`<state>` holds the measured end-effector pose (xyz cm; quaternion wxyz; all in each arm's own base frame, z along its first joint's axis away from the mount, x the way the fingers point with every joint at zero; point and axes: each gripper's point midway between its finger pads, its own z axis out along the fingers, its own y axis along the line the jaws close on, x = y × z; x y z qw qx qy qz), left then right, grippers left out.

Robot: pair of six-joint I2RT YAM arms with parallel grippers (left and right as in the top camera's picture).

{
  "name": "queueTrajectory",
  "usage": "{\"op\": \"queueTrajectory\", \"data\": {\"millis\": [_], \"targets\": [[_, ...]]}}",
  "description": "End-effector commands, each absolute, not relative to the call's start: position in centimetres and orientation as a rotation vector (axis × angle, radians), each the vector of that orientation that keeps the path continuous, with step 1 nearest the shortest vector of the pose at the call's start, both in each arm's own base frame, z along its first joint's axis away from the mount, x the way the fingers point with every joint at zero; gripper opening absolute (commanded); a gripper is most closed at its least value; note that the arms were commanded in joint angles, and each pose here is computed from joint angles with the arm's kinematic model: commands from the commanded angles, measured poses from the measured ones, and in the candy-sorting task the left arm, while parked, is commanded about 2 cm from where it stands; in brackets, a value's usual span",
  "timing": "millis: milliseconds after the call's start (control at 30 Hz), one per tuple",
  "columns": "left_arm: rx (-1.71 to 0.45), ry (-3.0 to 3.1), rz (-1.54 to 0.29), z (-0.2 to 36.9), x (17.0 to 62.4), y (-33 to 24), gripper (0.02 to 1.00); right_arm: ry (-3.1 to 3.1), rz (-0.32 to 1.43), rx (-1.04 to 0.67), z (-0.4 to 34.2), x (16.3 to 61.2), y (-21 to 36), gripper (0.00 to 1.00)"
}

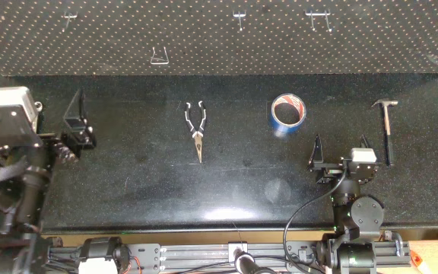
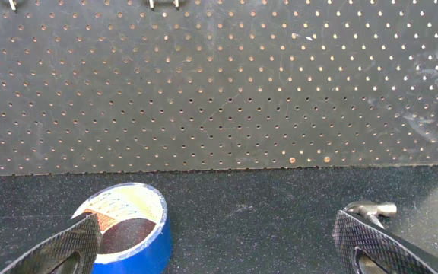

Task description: Place Tools Onto Pegboard

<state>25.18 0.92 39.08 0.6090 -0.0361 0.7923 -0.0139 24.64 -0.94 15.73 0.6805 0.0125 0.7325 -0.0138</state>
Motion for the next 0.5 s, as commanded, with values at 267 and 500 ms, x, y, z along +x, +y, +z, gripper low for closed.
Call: {"op": "queueTrajectory", "data": {"millis": [267,500], "targets": [[-0.27,2.152,0.354,35.7,22.4,10.0,0.993,1.641,-0.041,0.016,15.7,24.6,-1.0,0.998],[-0.319,2.279,0.372,33.0,21.1,13.3,0.993,1.641,-0.041,0.016,15.7,24.6,-1.0,1.0]]}}
